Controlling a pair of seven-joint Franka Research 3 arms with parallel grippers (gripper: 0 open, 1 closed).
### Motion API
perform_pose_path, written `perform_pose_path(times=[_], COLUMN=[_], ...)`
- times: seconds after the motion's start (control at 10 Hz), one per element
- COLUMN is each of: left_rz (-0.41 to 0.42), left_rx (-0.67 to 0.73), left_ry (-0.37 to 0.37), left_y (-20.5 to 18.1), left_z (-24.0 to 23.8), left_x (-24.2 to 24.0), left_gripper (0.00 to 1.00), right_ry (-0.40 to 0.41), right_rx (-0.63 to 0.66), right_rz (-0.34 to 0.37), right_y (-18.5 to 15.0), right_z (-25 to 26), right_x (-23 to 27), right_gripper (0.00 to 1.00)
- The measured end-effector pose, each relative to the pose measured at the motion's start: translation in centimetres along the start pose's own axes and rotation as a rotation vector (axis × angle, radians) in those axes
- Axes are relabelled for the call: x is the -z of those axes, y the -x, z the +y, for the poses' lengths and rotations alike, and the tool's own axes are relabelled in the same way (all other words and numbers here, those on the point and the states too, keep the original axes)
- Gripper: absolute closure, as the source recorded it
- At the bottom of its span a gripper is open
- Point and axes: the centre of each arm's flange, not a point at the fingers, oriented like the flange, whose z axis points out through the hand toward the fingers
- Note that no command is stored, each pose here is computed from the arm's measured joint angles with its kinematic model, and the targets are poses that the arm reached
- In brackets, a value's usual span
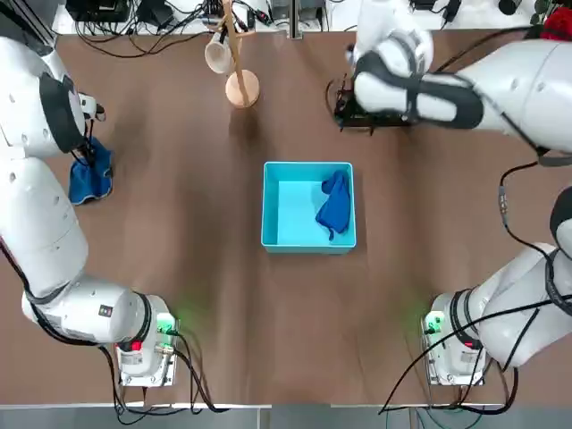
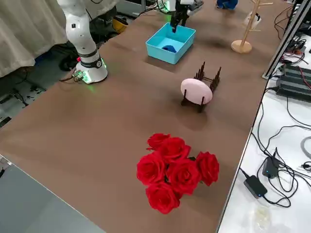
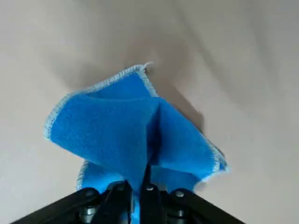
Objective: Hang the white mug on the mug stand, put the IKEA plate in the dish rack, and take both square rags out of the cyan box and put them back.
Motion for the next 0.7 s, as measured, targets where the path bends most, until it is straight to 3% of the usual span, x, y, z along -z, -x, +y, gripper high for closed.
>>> perform_pose_path(times=[0.3,0.7], left_rz=[0.115,0.192], left_rx=[-0.004,0.026], left_ry=[0.087,0.159], left_y=[-7.1,-18.1], left_z=[5.3,17.4], left_x=[-0.2,3.2], left_gripper=[0.95,0.95], right_ry=[0.005,0.016], right_rx=[0.002,0.008], right_rz=[0.016,0.029], right_y=[3.9,6.6], right_z=[-2.2,-3.6], right_x=[-6.8,-12.9], right_gripper=[0.00,0.00])
